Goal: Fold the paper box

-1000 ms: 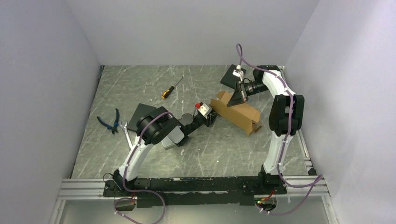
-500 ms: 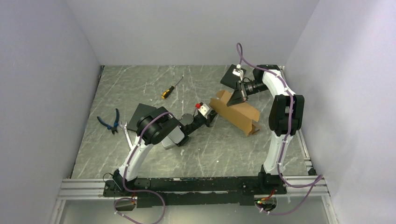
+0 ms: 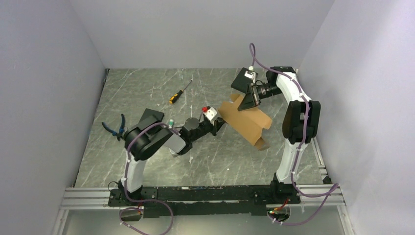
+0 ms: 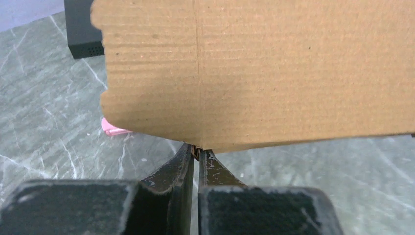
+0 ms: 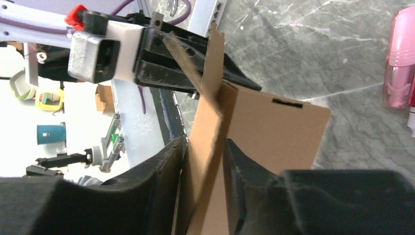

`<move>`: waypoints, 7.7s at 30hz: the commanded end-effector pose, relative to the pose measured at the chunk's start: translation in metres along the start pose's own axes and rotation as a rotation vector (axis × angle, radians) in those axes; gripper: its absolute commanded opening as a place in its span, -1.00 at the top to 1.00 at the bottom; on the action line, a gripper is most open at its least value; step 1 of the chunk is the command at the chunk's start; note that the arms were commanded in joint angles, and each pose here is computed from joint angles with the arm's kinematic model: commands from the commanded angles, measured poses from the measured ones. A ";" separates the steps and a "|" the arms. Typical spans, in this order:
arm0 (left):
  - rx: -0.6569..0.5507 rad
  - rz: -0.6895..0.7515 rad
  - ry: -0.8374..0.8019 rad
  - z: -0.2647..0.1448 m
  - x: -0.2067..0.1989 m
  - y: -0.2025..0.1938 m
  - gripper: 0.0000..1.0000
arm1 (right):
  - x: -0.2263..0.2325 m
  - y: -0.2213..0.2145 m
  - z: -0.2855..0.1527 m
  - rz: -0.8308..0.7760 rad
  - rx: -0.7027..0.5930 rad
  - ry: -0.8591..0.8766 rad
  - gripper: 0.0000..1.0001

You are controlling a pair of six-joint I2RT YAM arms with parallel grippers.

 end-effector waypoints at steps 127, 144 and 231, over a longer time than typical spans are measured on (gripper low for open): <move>1.148 -0.631 0.709 -0.115 0.056 -0.004 1.00 | 0.034 -0.055 -0.004 -0.353 -0.490 -0.312 -0.07; 1.031 -0.559 0.890 -0.118 0.045 0.016 1.00 | -0.035 -0.047 0.036 -0.251 -0.470 -0.572 -0.65; 0.799 -0.730 0.845 -0.124 -0.008 0.023 1.00 | 0.008 -0.056 0.042 -0.529 -0.420 -0.422 1.00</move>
Point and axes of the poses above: each gripper's point midway between its finger pads, its own z axis out along the fingers, its own x axis along the line the jaws close on, y = z × x, the point moved 3 cm from there along -z, back along the fingers, and after that the axes turned 9 degrees about z, right-handed, at the moved point
